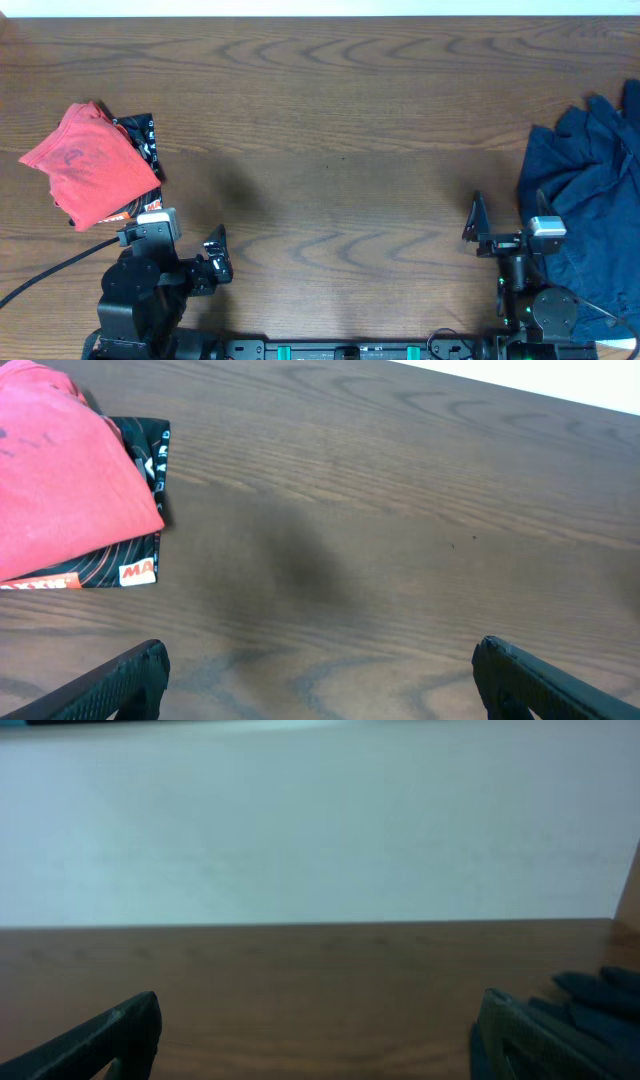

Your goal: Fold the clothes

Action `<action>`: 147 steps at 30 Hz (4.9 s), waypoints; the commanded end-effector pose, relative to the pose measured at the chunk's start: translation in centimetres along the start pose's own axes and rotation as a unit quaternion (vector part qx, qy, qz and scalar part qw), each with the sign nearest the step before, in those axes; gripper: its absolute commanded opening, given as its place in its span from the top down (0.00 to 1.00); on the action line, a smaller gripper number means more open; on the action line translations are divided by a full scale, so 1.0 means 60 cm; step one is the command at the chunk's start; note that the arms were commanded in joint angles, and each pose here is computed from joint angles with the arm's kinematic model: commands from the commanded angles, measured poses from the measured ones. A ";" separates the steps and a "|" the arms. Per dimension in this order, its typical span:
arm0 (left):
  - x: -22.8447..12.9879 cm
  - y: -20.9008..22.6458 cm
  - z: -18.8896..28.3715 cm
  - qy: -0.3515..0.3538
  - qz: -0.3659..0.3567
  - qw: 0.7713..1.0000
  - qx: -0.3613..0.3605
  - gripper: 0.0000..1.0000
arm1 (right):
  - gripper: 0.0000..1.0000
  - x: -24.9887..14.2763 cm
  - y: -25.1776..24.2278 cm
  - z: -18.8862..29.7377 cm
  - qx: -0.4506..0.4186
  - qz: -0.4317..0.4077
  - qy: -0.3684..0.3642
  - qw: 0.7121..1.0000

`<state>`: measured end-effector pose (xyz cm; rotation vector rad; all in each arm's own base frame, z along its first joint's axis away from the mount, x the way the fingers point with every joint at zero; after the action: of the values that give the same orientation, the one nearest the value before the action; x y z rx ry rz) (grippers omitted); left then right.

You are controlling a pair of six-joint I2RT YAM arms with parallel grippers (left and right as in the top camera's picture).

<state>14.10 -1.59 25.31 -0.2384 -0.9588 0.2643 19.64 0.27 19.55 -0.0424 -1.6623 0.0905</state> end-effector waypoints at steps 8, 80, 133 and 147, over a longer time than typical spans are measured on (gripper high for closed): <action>0.001 0.003 0.000 -0.003 -0.001 1.000 0.007 0.02 | 0.01 -0.063 0.012 0.004 0.021 0.011 0.092 0.995; 0.003 0.016 0.001 -0.011 0.013 0.999 0.027 0.02 | 0.01 -0.055 0.011 0.005 0.019 0.012 0.078 0.997; -0.075 0.097 -0.169 -0.232 -0.024 0.972 0.024 0.02 | 0.01 -0.055 0.011 0.005 0.019 0.012 0.078 0.997; -0.075 0.097 -0.169 -0.232 -0.024 0.972 0.024 0.02 | 0.01 -0.055 0.011 0.005 0.019 0.012 0.078 0.997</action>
<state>19.48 1.40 15.81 -0.1367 -1.4690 0.3009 19.66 0.28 16.14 -0.0650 -1.4992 0.1259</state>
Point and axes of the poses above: each gripper's point midway between its finger pads, its own z axis back along the fingers, its own y axis along the line the jaws close on, x = y × z, the point moved 5 cm from there along z, back along the fingers, and after that the axes turned 8 degrees about z, right-handed, at the moved point
